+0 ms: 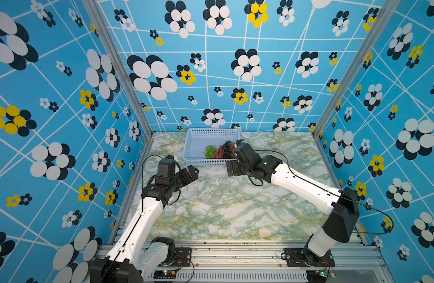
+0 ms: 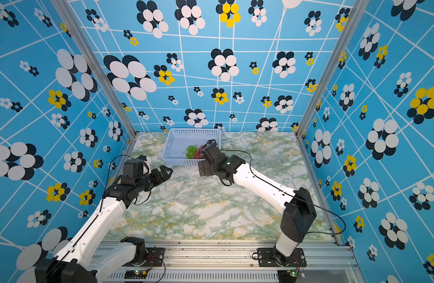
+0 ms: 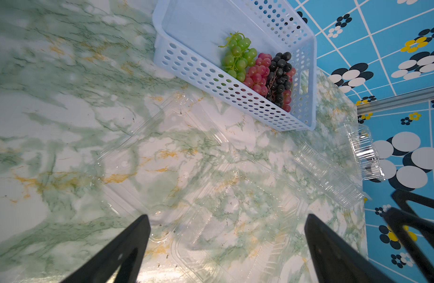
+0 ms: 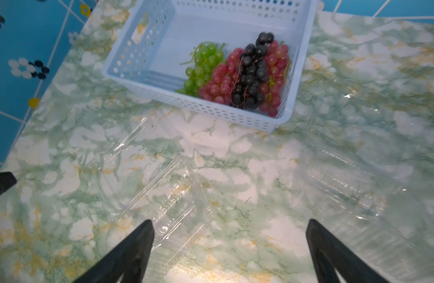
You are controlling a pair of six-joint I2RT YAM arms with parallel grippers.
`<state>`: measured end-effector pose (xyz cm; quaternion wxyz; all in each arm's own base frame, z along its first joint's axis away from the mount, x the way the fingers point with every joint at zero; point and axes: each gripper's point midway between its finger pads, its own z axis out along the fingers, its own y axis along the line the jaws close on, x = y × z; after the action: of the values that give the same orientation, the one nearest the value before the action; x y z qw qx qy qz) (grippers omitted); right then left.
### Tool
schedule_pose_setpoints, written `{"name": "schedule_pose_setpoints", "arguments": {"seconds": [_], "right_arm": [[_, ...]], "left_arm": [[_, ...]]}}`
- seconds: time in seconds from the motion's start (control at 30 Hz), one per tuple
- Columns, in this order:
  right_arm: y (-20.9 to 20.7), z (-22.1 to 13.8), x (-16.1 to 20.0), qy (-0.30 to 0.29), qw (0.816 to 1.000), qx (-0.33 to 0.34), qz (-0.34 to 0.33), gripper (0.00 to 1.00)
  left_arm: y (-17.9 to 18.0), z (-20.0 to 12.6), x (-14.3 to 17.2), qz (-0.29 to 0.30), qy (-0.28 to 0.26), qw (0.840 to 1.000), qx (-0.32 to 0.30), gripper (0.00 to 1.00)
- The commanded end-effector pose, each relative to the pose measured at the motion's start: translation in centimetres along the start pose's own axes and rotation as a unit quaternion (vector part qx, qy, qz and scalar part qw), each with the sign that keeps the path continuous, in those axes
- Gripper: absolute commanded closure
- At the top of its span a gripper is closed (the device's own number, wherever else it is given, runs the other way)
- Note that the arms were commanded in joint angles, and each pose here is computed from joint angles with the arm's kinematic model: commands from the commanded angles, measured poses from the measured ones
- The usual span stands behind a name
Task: Pack grapes into containers
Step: Move the packing box to the center of the board.
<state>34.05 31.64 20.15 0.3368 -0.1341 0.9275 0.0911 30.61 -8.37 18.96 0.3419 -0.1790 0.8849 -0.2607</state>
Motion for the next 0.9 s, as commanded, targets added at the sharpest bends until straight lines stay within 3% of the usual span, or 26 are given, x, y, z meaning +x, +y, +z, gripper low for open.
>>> {"name": "schedule_pose_setpoints", "arguments": {"seconds": [0.0, 0.2, 0.4, 0.57, 0.77, 0.87], "right_arm": [[0.5, 1.7, 2.1, 0.058, 0.998, 0.029, -0.003, 0.05], [1.8, 4.7, 3.8, 0.087, 0.996, 0.028, 0.009, 0.11], [2.3, 6.0, 5.2, 0.106, 0.994, 0.026, 0.01, 0.17], [2.4, 7.2, 6.7, 0.122, 0.992, 0.022, 0.014, 0.31], [2.5, 8.7, 8.9, 0.145, 0.989, 0.017, 0.02, 0.39], [2.7, 9.5, 9.4, 0.151, 0.988, 0.016, 0.022, 0.48]], "left_arm": [[0.8, 0.1, 1.7, -0.01, 0.028, 1.0, -0.001, 0.01], [0.7, 0.2, 2.6, -0.008, 0.045, 0.999, 0.011, 0.0], [0.6, -0.7, 2.5, 0.001, 0.029, 0.999, 0.016, 0.01], [0.9, -1.0, 2.9, 0.006, 0.028, 1.0, 0.012, 0.01], [1.1, -0.9, 3.2, 0.001, 0.032, 0.999, 0.011, 0.0], [1.1, -0.9, 3.3, -0.001, 0.033, 0.999, 0.011, 0.0]]}}
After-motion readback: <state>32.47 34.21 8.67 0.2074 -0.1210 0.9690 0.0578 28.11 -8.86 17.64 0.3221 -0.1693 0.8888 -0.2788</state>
